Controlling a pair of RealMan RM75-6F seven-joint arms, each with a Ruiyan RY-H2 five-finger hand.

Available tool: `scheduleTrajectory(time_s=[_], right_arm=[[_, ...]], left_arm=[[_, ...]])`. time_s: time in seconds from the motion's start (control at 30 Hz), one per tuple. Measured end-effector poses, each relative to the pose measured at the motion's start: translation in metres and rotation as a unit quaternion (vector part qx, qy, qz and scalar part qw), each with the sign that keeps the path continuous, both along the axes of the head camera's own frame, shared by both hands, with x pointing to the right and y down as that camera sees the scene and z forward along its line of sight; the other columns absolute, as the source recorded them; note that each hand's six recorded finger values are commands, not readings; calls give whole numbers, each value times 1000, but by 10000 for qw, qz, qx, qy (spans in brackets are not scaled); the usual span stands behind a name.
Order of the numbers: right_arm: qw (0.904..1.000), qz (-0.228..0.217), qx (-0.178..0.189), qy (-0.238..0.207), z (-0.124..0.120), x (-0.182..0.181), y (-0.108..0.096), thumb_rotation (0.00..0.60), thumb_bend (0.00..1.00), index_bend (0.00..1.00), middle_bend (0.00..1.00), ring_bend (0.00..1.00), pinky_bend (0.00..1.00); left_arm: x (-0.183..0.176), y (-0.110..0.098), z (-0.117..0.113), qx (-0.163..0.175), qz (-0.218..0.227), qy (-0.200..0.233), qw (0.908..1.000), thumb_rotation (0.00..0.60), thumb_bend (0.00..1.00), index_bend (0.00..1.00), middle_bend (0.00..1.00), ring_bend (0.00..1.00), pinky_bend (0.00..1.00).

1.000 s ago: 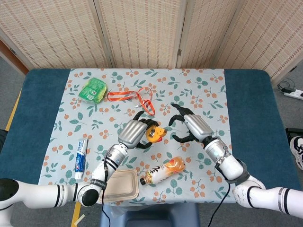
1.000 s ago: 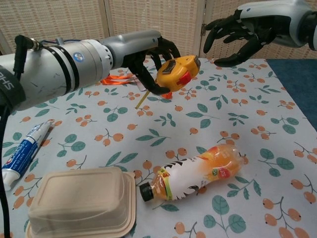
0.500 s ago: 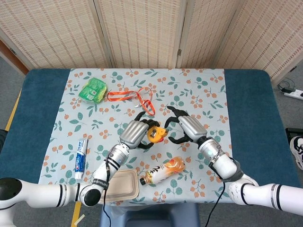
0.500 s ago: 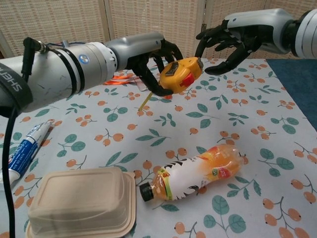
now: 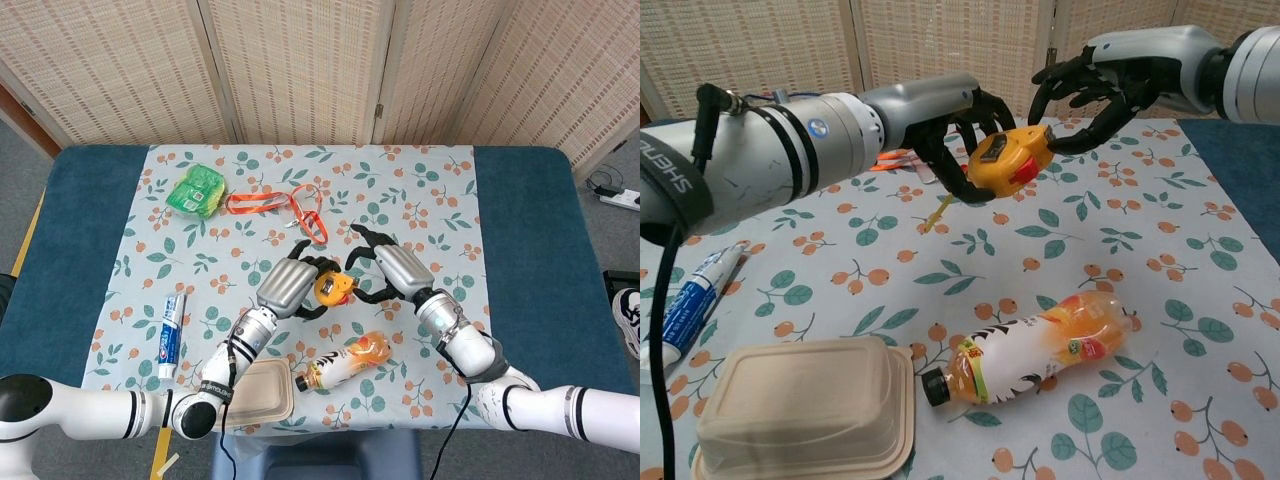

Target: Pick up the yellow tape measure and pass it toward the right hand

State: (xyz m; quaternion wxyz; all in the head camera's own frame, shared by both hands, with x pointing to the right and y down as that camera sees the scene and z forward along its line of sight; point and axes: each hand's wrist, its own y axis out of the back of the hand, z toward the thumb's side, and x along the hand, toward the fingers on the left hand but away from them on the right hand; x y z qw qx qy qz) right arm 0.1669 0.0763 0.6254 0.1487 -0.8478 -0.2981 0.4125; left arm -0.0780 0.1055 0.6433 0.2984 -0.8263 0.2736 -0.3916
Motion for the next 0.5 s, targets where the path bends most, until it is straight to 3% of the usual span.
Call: scheduleTrajectory(time_s=[0.5], right_arm=[[9999,-62,-131,72,5,2,5,600,361,437,43,0,0]], left_arm=[[-5,-2,6,-44,-63,-75,9999,600,343,456,479,355,0]])
